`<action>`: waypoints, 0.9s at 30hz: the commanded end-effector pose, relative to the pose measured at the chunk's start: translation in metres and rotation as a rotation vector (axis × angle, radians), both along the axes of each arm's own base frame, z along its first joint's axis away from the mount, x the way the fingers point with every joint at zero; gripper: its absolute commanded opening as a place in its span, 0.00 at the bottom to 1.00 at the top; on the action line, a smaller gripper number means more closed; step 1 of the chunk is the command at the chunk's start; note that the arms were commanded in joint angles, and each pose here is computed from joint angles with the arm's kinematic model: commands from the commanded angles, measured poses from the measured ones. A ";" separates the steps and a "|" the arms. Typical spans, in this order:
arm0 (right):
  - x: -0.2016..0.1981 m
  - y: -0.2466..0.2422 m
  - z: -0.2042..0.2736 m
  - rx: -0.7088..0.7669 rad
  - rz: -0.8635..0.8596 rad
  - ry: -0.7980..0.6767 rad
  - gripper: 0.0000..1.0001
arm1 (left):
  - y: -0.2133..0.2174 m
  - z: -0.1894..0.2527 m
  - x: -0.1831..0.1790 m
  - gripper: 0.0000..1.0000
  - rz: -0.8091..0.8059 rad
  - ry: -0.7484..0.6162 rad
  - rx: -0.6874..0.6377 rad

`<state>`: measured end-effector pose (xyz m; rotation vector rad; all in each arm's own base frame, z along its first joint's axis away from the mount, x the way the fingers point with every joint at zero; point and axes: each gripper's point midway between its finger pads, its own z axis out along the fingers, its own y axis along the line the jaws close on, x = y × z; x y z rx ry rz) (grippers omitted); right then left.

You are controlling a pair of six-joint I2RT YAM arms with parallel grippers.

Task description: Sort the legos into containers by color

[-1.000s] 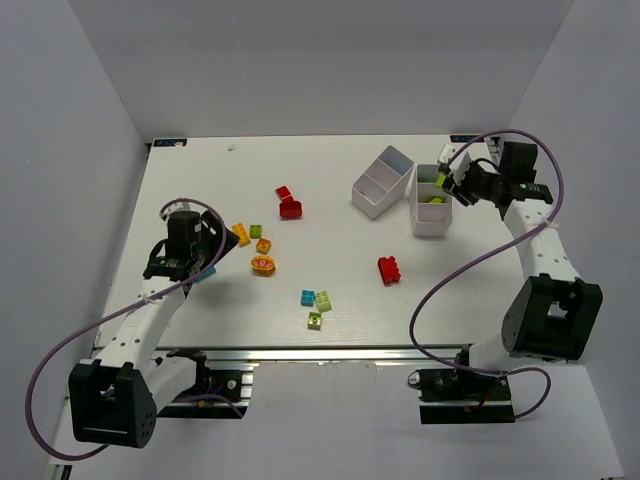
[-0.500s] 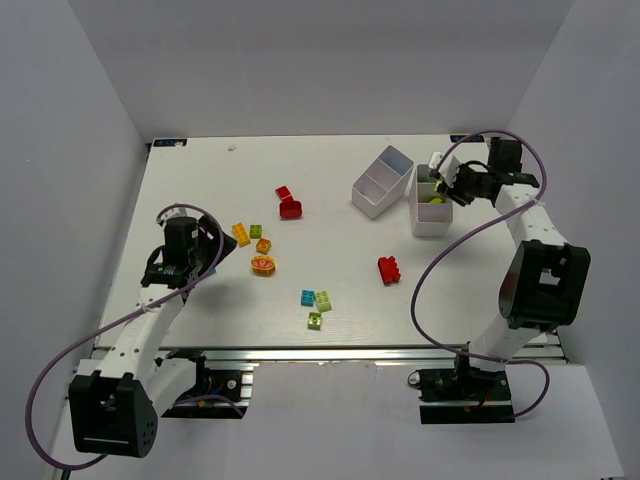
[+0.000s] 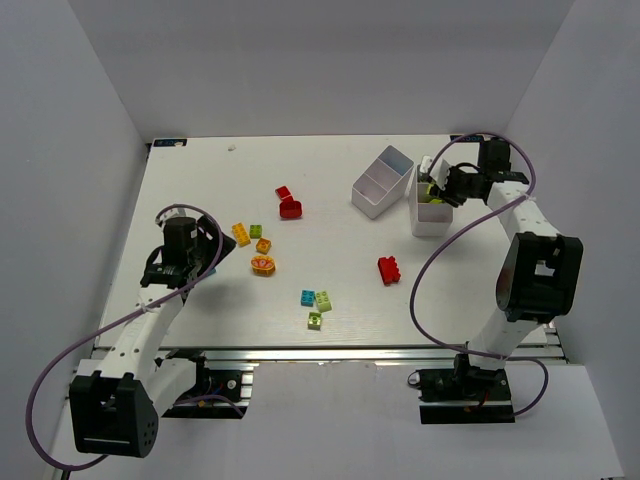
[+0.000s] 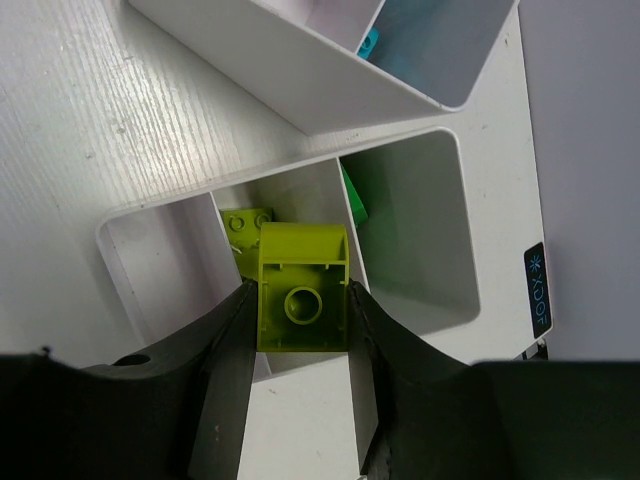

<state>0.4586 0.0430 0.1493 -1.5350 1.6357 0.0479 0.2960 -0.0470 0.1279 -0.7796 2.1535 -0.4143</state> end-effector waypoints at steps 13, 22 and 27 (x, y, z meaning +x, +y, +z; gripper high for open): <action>0.015 0.001 0.001 -0.039 0.020 -0.046 0.59 | 0.002 0.014 0.009 0.80 0.005 -0.021 -0.011; 0.001 0.028 0.099 0.225 -0.031 -0.143 0.76 | 0.031 0.021 0.013 0.84 0.206 0.060 0.006; -0.034 0.064 0.112 0.511 -0.012 0.024 0.89 | 0.059 0.021 0.023 0.86 0.309 0.165 0.098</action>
